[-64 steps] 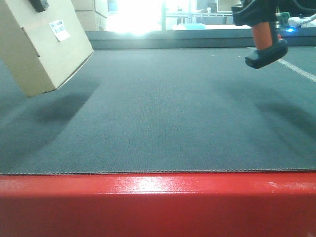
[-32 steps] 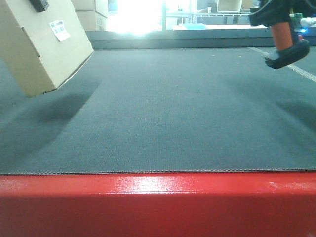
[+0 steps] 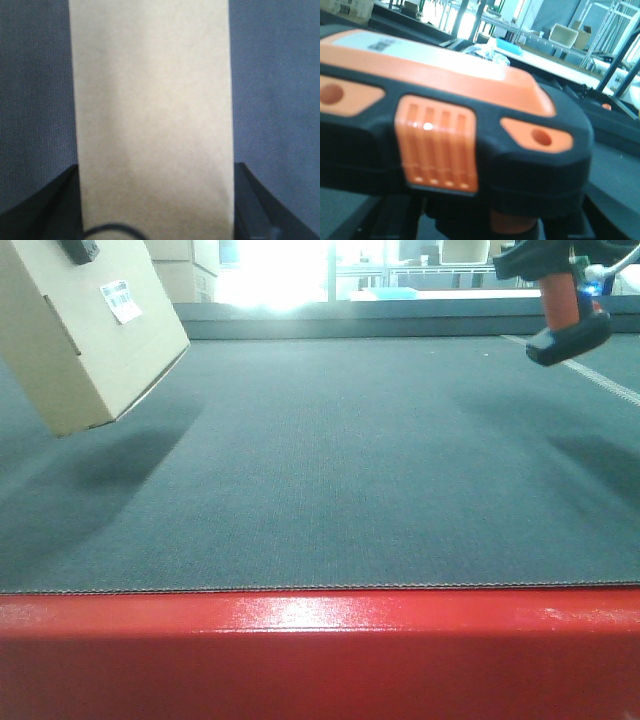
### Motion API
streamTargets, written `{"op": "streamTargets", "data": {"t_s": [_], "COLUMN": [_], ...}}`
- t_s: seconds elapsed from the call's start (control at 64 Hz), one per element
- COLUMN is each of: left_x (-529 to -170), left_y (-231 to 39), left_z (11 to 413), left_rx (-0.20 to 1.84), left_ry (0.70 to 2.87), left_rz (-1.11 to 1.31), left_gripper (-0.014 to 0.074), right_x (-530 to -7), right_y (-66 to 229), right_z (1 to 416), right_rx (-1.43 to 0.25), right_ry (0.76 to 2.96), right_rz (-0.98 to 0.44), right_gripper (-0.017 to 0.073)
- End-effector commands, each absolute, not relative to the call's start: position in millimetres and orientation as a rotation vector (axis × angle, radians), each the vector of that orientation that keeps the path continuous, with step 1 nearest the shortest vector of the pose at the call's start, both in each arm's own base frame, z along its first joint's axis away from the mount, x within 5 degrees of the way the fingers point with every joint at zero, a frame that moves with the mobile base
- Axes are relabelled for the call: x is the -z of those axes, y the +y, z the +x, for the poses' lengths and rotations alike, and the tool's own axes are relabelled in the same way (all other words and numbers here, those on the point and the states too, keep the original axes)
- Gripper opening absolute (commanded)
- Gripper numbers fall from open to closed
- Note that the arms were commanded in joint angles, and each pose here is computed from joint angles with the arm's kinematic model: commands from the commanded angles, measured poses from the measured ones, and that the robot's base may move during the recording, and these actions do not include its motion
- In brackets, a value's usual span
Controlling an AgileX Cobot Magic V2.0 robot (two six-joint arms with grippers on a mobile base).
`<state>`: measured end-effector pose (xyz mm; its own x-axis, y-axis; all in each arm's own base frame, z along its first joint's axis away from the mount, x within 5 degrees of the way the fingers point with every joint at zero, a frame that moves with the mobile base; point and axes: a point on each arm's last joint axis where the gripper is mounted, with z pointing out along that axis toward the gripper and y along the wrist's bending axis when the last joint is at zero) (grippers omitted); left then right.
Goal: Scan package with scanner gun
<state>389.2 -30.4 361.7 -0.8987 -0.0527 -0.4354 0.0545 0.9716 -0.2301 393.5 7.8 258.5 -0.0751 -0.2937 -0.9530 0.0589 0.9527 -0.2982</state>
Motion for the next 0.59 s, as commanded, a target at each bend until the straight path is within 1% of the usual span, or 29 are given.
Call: {"op": "streamTargets", "data": {"t_s": [0.0,0.125,0.328,0.422,0.579], "left_x": [-372.4,-372.4,-372.4,-372.4,-372.4], "left_y": [-30.3,-30.3,-30.3,-30.3,-30.3], "left_z": [386.2,386.2,386.2,386.2,386.2], "left_rx": [0.352,0.352,0.352,0.352,0.352], "left_ry": [2.625,2.625,2.625,2.625,2.625], "left_rz": [-0.004,-0.004,-0.004,-0.004,-0.004], "left_gripper": [0.0213,0.0213,0.0213,0.0213,0.0213], "right_x": [-266.4,-252.3,-250.7,-250.7,-251.1], "right_y": [-0.1,-0.4,4.5,10.1,23.3], "right_z": [396.2,400.4,400.9,401.0,400.4], "right_rx": [0.323,0.319,0.313,0.313,0.288], "right_ry": [1.572,1.622,1.625,1.618,1.608], "right_rz": [-0.149,-0.159,-0.186,-0.238,-0.261], "right_gripper": [0.0184,0.0184,0.0184,0.0184,0.0184]}}
